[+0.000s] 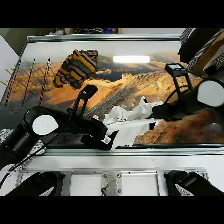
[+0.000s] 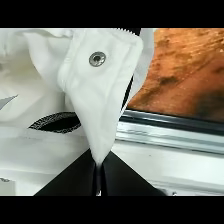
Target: Fold the clothes and pants, and hang the long-sleeved shirts on hangers.
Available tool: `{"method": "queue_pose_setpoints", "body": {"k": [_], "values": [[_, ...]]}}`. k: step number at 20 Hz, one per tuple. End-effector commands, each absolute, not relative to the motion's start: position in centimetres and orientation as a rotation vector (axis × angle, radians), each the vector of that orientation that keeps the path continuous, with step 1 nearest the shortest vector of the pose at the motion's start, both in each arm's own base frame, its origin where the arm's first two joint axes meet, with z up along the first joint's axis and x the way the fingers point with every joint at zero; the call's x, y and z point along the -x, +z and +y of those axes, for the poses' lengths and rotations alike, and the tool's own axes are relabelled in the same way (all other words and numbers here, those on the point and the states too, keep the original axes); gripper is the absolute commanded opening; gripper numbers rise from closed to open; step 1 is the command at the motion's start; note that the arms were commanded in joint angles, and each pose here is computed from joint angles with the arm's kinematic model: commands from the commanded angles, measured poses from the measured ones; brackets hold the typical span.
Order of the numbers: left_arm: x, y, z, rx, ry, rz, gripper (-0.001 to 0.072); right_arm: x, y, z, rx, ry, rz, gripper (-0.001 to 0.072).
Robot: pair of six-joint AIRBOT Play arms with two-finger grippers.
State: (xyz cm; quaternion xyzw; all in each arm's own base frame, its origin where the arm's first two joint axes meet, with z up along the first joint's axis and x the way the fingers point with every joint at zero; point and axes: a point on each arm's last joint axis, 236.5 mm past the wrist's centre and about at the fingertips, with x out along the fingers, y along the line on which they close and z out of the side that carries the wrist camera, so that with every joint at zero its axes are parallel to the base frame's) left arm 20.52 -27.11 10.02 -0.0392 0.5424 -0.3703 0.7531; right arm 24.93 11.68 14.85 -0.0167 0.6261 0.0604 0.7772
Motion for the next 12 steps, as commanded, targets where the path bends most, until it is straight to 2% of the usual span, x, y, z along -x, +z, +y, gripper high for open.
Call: {"method": "queue_pose_setpoints", "body": {"k": [1, 7, 12], "values": [[-19.5, 7.9, -26.7, 0.078, -0.782, 1.255, 0.0018, -23.5, 14.6, 10.7, -0.005, 0.093, 1.336, 0.0014], [-23.0, 6.0, -29.3, 0.031, -0.779, 1.319, 0.0018, -25.4, 12.2, 12.1, -0.005, 0.109, 1.351, 0.0014], [-23.6, 3.3, -29.7, 0.018, -0.753, 1.39, 0.0018, -25.8, 12.2, 12.3, -0.01, 0.115, 1.334, 0.0014]]}}
